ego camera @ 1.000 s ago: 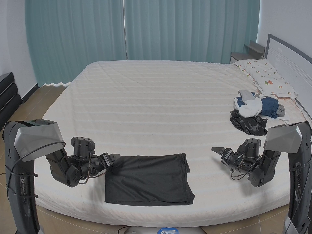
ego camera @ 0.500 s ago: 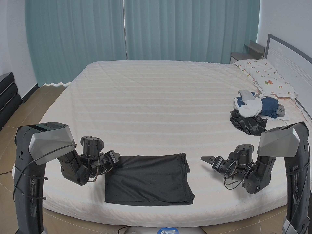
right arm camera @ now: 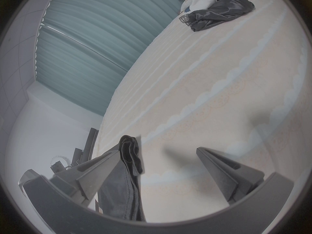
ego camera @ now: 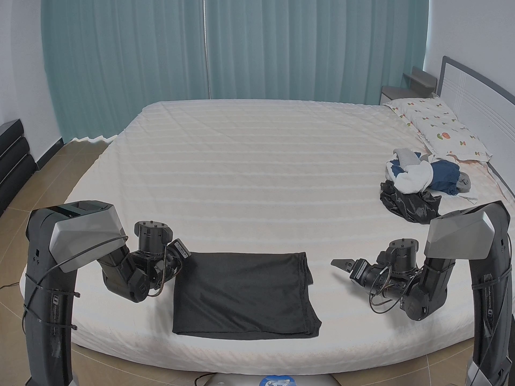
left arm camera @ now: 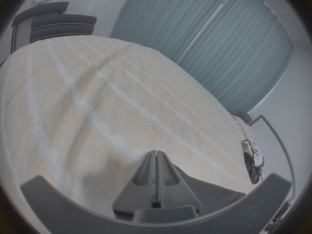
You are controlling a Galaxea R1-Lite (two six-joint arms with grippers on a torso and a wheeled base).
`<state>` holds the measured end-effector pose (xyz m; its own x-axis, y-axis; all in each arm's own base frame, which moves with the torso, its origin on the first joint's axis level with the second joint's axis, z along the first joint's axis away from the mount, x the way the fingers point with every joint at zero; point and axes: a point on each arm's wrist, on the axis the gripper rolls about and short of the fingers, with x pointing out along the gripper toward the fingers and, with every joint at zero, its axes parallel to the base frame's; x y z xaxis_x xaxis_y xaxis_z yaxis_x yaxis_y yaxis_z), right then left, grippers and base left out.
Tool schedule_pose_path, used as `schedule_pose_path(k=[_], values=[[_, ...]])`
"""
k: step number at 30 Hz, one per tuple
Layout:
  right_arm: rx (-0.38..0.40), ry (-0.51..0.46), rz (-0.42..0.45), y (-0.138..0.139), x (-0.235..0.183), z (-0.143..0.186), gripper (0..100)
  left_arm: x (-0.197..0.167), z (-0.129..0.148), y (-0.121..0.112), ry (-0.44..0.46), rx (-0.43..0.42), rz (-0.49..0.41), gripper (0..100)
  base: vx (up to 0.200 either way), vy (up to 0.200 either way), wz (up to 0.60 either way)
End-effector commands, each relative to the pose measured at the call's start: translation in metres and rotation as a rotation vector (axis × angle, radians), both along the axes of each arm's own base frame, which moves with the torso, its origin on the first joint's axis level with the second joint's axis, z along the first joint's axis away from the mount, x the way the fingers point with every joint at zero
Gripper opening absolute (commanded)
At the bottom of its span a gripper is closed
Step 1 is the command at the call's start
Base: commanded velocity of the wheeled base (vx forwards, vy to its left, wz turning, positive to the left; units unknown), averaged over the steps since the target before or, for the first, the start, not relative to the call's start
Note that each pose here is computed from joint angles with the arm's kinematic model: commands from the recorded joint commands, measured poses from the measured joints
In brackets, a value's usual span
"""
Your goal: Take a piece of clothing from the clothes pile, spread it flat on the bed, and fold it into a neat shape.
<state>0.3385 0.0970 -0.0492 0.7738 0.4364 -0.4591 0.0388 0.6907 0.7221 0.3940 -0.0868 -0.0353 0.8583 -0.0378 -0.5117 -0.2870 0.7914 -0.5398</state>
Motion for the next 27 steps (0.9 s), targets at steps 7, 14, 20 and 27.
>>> schedule_pose_path(k=[7, 14, 20, 27], values=[[-0.004, -0.061, 0.042, 0.021, 0.011, 0.007, 100, -0.002, -0.003, 0.003, 0.012, -0.001, 0.009, 0, 0.0, 0.0, 0.0], [-0.012, -0.093, 0.095, 0.043, 0.022, 0.014, 100, -0.003, -0.004, 0.002, 0.017, -0.004, 0.005, 0, 0.0, 0.0, 0.0], [-0.067, -0.091, 0.112, 0.085, 0.046, 0.016, 100, -0.004, -0.004, 0.001, 0.022, -0.004, -0.001, 0, 0.0, 0.0, 0.0], [-0.116, -0.097, 0.092, 0.118, 0.057, -0.002, 100, -0.004, -0.005, 0.002, 0.025, -0.005, 0.0, 0, 0.0, 0.0, 0.0]])
